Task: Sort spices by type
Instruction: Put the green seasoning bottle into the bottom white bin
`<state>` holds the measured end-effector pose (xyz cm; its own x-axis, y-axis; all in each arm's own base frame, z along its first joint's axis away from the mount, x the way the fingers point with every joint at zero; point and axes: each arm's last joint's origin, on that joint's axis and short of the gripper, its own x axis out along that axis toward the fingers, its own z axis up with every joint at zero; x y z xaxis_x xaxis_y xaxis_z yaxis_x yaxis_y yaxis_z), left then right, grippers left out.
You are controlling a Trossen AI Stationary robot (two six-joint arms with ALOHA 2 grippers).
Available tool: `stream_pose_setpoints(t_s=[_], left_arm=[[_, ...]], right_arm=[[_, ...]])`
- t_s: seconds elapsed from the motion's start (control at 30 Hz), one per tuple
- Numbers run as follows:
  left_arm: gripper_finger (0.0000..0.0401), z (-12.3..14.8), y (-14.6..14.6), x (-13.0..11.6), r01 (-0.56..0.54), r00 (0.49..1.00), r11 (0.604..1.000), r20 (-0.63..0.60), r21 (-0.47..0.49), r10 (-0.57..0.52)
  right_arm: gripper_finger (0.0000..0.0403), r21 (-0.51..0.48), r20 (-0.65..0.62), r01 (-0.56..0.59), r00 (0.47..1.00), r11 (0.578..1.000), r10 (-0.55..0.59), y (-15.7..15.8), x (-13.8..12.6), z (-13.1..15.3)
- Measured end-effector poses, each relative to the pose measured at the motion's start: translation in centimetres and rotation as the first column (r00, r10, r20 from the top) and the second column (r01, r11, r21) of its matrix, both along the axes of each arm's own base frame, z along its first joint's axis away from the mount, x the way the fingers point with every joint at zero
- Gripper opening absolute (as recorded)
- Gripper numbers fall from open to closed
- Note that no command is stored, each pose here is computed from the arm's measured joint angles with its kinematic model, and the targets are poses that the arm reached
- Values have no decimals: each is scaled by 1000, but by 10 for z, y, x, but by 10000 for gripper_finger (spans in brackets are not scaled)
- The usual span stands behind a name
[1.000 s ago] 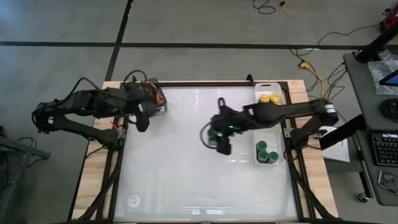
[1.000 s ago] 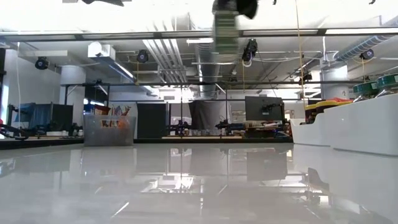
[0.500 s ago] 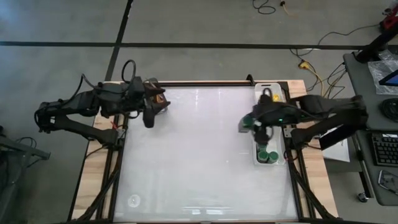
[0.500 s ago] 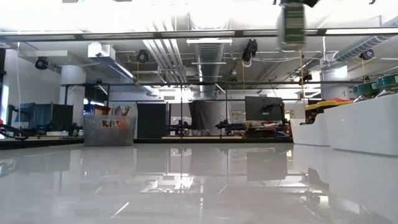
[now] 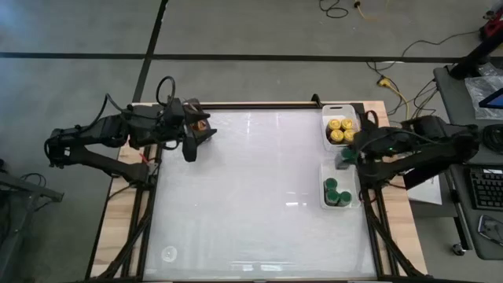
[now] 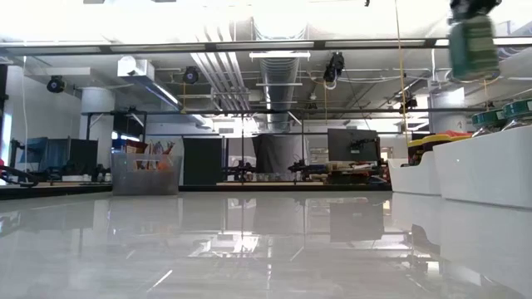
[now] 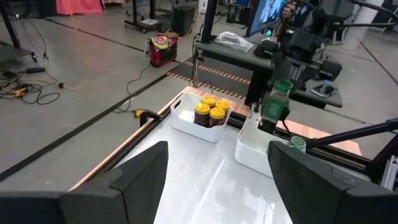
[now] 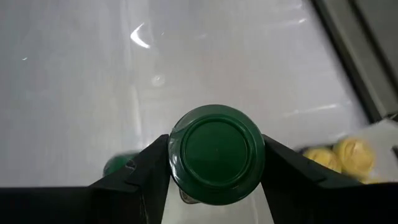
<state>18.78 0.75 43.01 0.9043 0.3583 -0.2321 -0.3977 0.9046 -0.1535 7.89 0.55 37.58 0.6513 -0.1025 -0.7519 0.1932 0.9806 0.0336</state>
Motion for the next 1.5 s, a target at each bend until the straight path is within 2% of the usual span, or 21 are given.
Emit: stream_pose_setpoints(t_s=[0.17, 0.27, 0.37, 0.57, 1.07, 1.23, 1.5], left_arm=[[261, -4, 0, 5, -2, 1000, 1000, -20, -7, 2], [261, -5, 0, 8, -2, 1000, 1000, -29, -7, 2], [261, -5, 0, 8, 0, 999, 1000, -32, 0, 0], [261, -6, 0, 4, 1, 999, 1000, -52, 4, -1], [261, -5, 0, -9, -4, 998, 1000, -58, -13, 3], [261, -6, 0, -10, -4, 997, 1000, -80, -13, 3], [261, -3, 0, -17, -4, 998, 1000, -63, -13, 3]], right_arm=[[198, 49, -23, 37, 999, 998, -36, -3, -26, -5], [198, 72, 6, 48, 999, 996, -48, -4, -32, -11], [198, 95, -17, 44, 999, 995, -42, -4, -35, -24], [198, 157, 10, 32, 999, 987, -34, 0, -23, -53], [198, 109, -78, 14, 997, 994, -5, 1, -12, -91], [198, 113, -64, -17, 998, 993, 24, 4, -6, -99], [198, 117, -141, -32, 989, 993, 48, 12, -4, -124]])
